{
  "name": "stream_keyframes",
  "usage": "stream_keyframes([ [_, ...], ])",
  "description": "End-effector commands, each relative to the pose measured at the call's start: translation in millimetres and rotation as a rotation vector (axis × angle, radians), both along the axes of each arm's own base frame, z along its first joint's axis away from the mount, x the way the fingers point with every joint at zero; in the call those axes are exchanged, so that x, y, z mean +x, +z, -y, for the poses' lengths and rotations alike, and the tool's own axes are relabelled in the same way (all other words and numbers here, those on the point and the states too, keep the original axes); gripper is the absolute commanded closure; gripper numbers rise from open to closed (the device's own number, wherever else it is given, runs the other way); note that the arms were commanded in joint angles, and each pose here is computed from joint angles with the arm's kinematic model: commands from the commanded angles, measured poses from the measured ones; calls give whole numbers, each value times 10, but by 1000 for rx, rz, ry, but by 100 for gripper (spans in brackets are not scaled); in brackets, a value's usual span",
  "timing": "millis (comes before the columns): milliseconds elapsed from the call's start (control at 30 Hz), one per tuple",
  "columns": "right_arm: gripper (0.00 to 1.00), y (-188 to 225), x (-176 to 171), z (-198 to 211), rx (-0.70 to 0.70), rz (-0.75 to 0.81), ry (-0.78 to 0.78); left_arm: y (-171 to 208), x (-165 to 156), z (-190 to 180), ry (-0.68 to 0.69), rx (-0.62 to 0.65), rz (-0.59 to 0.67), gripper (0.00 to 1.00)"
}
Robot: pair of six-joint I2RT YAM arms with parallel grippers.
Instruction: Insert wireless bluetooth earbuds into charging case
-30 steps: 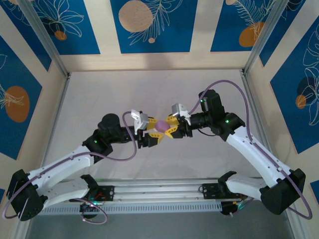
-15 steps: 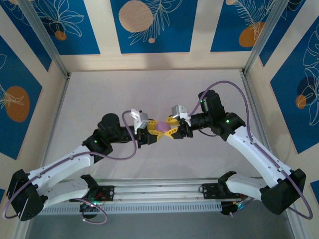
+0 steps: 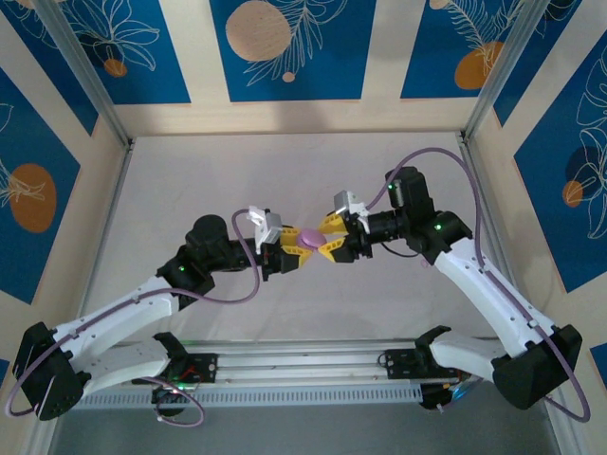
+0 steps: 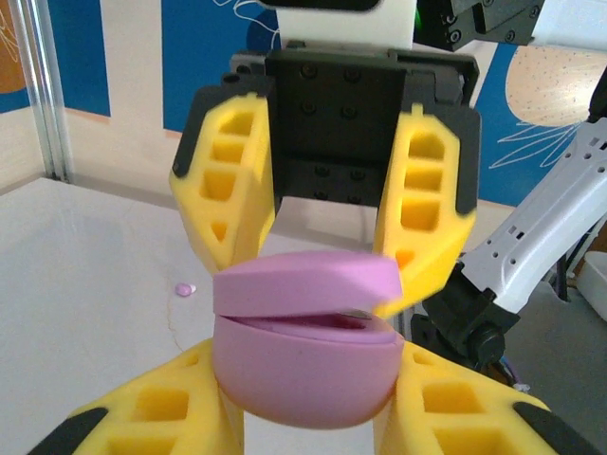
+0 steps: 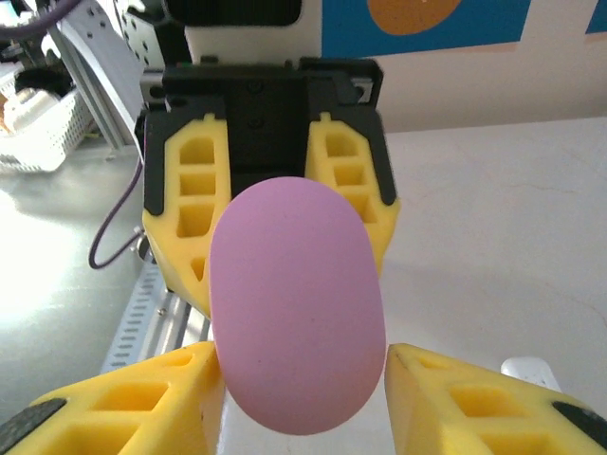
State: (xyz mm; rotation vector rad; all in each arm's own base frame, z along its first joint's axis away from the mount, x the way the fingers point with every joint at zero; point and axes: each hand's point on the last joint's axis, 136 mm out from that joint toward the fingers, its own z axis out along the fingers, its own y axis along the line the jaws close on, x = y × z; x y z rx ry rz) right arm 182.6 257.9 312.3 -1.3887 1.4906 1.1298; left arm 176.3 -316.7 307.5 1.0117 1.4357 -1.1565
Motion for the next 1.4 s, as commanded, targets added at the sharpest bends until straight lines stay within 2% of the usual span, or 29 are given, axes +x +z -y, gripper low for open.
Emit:
stream_keyframes([
  [0,52,193,31,12,44,-14,-3,106,-130,19,-69,-16,34,84],
  [233,55,148,181,-10,20,-17,-70,145,-124,33,-71,-44,34,84],
  [500,76,157,153,-49,11,32,-65,120,-85,21,-46,-55,15,80],
  [767,95,158,123,-85,-16,62,-62,26,-20,35,-18,-38,-14,67],
  [1000,95,31,165,-138,-112,134,-106,10,33,50,3,-30,-34,51],
  [1367,95,0,165,-183,-163,170,-107,-68,35,64,-4,4,-51,49],
])
